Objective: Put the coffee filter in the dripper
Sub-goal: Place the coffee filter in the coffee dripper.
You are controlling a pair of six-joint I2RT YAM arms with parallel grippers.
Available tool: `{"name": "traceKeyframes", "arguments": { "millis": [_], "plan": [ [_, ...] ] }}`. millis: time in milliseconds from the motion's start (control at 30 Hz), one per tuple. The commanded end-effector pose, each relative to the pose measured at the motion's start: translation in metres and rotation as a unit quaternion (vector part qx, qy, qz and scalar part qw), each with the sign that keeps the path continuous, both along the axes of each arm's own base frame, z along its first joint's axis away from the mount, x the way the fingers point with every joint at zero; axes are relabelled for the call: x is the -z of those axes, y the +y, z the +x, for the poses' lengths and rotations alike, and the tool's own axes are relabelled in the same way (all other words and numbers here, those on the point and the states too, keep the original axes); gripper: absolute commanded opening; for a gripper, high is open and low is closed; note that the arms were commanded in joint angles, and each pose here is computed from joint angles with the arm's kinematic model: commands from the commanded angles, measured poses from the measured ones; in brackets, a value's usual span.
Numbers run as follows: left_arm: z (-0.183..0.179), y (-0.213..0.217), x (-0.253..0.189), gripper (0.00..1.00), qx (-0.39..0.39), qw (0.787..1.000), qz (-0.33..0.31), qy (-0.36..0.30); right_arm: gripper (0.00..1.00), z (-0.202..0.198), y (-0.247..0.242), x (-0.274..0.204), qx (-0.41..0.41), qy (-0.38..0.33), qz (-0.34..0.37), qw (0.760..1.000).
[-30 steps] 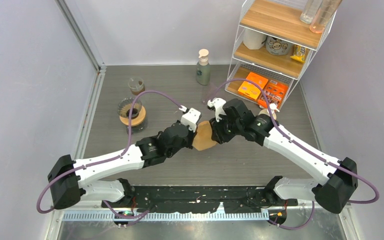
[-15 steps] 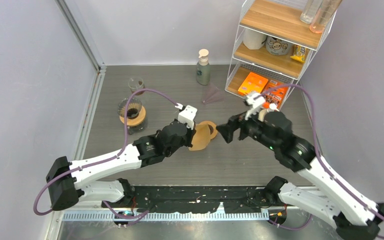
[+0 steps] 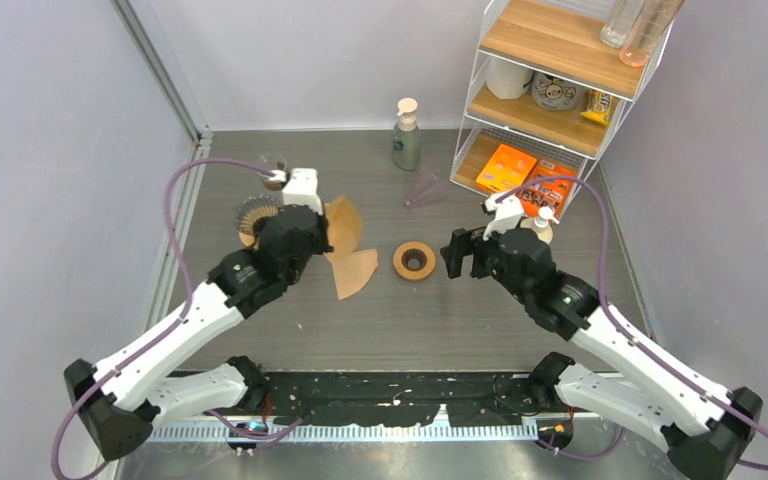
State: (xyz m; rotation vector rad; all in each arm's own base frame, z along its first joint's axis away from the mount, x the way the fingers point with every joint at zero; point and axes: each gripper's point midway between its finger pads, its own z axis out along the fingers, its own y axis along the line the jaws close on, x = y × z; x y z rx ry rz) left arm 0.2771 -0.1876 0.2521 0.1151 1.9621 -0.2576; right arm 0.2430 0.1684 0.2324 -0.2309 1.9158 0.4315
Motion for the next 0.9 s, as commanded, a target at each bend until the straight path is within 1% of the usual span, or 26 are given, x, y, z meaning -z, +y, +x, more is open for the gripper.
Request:
{"name": "traceKeyframes", "arguments": {
  "millis": [0, 67, 133, 200, 333, 467, 700, 767, 867],
  "plan": [
    [-0.003, 0.059, -0.026, 0.0, -0.079, 0.997, 0.003, -0.007, 0.96, 0.011, 0.01, 0.021, -0.002, 0.035, -0.006, 0.999],
    [-0.007, 0.083, -0.025, 0.0, -0.108, 0.994, 0.004, 0.0, 0.95, 0.018, 0.013, 0.034, -0.006, 0.06, -0.008, 0.998],
    [-0.01, 0.109, -0.023, 0.0, -0.148, 0.989, -0.006, 0.007, 0.95, 0.019, 0.018, 0.04, -0.019, 0.08, 0.001, 0.997],
    [-0.012, 0.127, -0.021, 0.0, -0.17, 0.985, -0.018, 0.015, 0.95, 0.02, 0.02, 0.043, -0.028, 0.095, 0.01, 0.995],
    [-0.008, 0.153, -0.02, 0.0, -0.2, 0.979, -0.029, 0.026, 0.95, 0.02, 0.018, 0.044, -0.03, 0.095, 0.01, 0.995],
    [0.004, 0.168, -0.018, 0.0, -0.208, 0.977, -0.036, 0.042, 0.96, 0.02, 0.015, 0.042, -0.027, 0.085, 0.009, 0.996],
    [0.029, 0.176, -0.019, 0.0, -0.188, 0.979, -0.048, 0.066, 0.95, 0.019, 0.016, 0.045, -0.032, 0.085, 0.005, 0.996],
    [0.036, 0.182, -0.014, 0.0, -0.197, 0.976, -0.049, 0.081, 0.95, 0.02, 0.015, 0.047, -0.031, 0.086, 0.003, 0.996],
    [0.045, 0.185, -0.01, 0.0, -0.19, 0.974, -0.07, 0.096, 0.95, 0.021, 0.013, 0.05, -0.023, 0.089, -0.001, 0.996]
  ]
}}
